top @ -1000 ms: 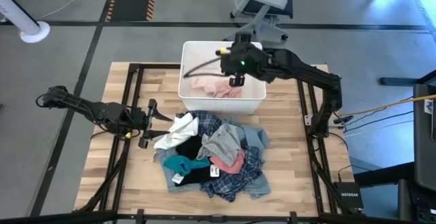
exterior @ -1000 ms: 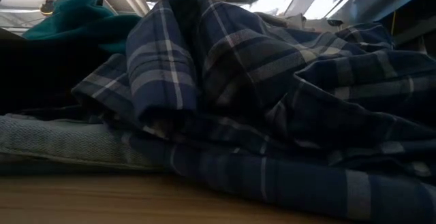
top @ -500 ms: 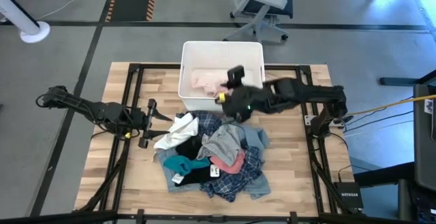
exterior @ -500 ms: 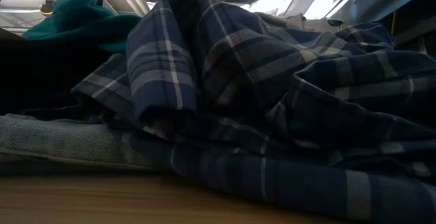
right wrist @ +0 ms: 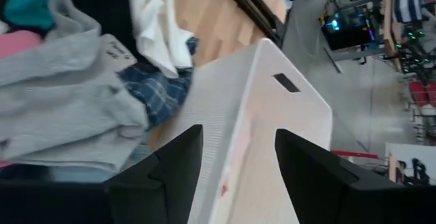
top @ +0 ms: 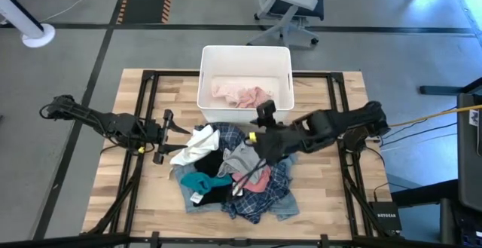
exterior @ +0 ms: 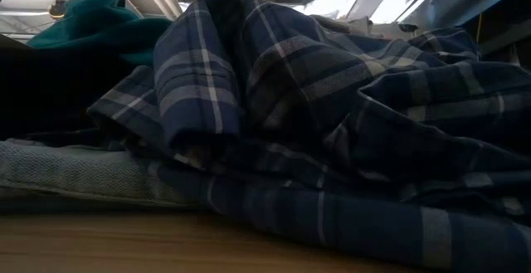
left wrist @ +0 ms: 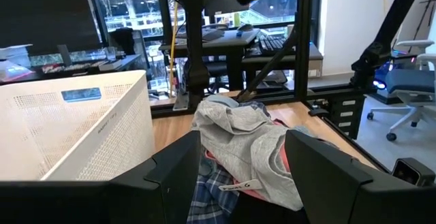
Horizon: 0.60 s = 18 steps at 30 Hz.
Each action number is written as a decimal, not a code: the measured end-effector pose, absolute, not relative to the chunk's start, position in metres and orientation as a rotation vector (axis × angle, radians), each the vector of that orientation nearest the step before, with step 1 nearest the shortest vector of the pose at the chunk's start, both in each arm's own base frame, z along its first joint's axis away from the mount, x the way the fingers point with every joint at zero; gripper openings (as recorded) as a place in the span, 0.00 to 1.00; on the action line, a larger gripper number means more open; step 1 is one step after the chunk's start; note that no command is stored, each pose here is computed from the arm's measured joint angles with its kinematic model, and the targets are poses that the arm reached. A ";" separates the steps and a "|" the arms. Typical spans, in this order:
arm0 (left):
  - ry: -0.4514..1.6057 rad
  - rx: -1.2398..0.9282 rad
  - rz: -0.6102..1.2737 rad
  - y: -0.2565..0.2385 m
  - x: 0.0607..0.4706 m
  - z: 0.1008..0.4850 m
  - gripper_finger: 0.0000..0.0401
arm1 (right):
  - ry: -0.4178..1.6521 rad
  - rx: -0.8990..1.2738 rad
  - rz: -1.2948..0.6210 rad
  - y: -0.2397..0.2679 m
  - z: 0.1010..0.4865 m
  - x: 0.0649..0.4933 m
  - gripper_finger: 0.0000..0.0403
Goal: Sort clothes
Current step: Put the gray boxer into the white laundry bin
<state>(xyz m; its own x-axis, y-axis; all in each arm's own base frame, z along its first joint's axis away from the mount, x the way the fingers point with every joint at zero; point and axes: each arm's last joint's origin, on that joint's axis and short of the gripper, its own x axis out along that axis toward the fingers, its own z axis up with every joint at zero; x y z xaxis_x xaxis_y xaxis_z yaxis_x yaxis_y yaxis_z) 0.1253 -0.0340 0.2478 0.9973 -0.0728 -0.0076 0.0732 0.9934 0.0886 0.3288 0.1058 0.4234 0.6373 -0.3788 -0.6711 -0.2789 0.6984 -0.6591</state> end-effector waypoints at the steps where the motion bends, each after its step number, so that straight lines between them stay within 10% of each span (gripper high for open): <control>1: 0.004 0.089 -0.073 -0.034 0.125 0.248 0.52 | 0.910 -0.825 -0.055 0.109 0.420 0.329 0.50; 18: 0.001 0.087 -0.073 -0.034 0.125 0.248 0.52 | 1.033 -0.794 0.062 0.137 0.341 0.338 0.50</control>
<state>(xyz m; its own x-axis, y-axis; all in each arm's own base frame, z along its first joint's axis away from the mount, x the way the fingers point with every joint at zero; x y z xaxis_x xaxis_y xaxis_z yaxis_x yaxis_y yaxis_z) 0.1253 -0.0340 0.2480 0.9973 -0.0728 -0.0046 0.0729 0.9935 0.0871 0.3384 0.1372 0.3413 0.5363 -0.3092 -0.7854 -0.4013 0.7252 -0.5595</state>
